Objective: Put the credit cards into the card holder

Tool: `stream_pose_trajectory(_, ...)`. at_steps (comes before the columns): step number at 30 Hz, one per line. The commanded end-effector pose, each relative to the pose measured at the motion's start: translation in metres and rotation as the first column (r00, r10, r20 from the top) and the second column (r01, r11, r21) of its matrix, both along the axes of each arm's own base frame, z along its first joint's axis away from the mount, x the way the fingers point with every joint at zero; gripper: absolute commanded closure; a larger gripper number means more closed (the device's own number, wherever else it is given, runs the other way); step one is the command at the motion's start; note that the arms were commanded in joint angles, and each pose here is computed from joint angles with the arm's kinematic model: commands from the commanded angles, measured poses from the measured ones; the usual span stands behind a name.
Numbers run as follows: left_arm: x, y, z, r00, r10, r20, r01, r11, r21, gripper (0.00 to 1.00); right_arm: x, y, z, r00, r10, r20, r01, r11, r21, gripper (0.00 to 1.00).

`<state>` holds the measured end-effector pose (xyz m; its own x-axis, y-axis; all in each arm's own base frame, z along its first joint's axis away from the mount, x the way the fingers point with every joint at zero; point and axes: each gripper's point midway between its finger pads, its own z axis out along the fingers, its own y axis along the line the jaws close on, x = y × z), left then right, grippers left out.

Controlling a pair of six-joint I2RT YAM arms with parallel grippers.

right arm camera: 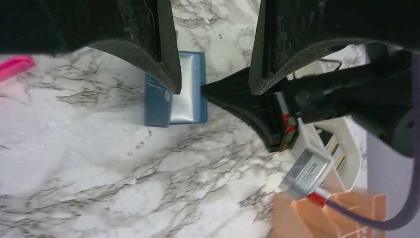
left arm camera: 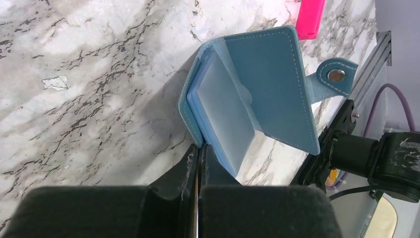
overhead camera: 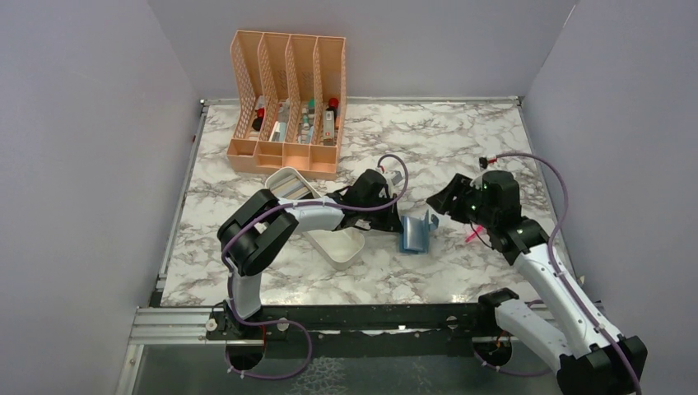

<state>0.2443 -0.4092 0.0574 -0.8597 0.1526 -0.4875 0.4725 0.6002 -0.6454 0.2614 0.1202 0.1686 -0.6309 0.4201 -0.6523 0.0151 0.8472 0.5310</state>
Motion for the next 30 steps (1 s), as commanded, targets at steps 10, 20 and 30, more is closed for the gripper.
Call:
stream_pose_trajectory(10, -0.002, -0.007, 0.028, 1.0, 0.001, 0.007, -0.001, 0.999, -0.047, 1.0, -0.021, 0.061, -0.01, 0.943, 0.33, -0.042, -0.317, 0.931, 0.181, 0.46)
stream_pose_trajectory(20, -0.002, -0.005, 0.035, 1.0, 0.007, 0.011, -0.006, 0.999, -0.047, 1.0, -0.02, 0.064, -0.053, 0.938, 0.309, -0.159, -0.274, 0.939, 0.205, 0.51)
stream_pose_trajectory(30, -0.005, 0.004, 0.026, 1.0, -0.006, 0.022, 0.006, 1.0, -0.008, 1.0, -0.016, 0.045, -0.097, 0.949, 0.25, -0.189, -0.24, 0.968, 0.078, 0.5)
